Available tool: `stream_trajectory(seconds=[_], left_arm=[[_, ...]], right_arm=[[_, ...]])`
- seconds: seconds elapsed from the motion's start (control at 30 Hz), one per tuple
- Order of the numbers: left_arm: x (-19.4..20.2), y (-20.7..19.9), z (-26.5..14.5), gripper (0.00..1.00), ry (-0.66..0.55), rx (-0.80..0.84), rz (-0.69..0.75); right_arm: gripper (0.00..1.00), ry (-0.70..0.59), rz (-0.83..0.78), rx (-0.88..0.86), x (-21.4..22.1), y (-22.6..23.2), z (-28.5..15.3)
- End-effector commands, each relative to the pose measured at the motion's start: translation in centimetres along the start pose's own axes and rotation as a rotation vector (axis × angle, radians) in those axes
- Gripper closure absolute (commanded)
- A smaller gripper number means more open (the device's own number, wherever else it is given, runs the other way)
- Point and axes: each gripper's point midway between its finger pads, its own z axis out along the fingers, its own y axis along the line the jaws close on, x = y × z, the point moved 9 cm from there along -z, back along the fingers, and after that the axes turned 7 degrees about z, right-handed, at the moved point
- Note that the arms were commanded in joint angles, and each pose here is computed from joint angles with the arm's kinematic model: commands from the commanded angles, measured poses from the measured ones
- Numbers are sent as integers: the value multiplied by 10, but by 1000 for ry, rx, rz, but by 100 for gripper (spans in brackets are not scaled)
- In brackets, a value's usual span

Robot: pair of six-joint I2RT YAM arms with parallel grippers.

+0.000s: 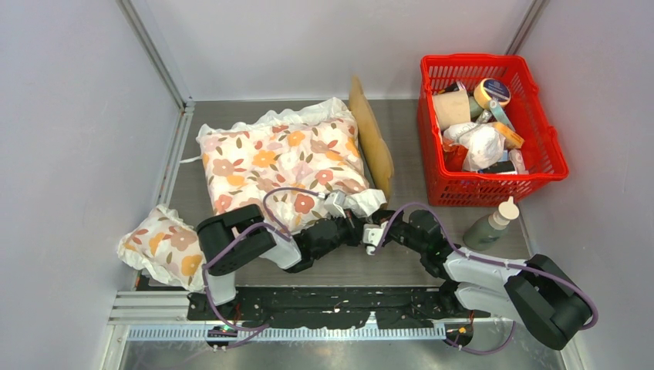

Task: Set up the pet bed
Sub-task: Tie the ropes to the bed frame.

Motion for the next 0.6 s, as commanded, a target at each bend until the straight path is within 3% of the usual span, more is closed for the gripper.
stream_trajectory(seconds=[0.0, 0.57], left_arm=[[-8, -7, -2, 100, -42, 49, -20], [-11, 2, -23, 100, -9, -23, 63]], right_arm=[[95, -15, 19, 117, -8, -23, -2], [95, 105, 198, 229, 5, -26, -18]])
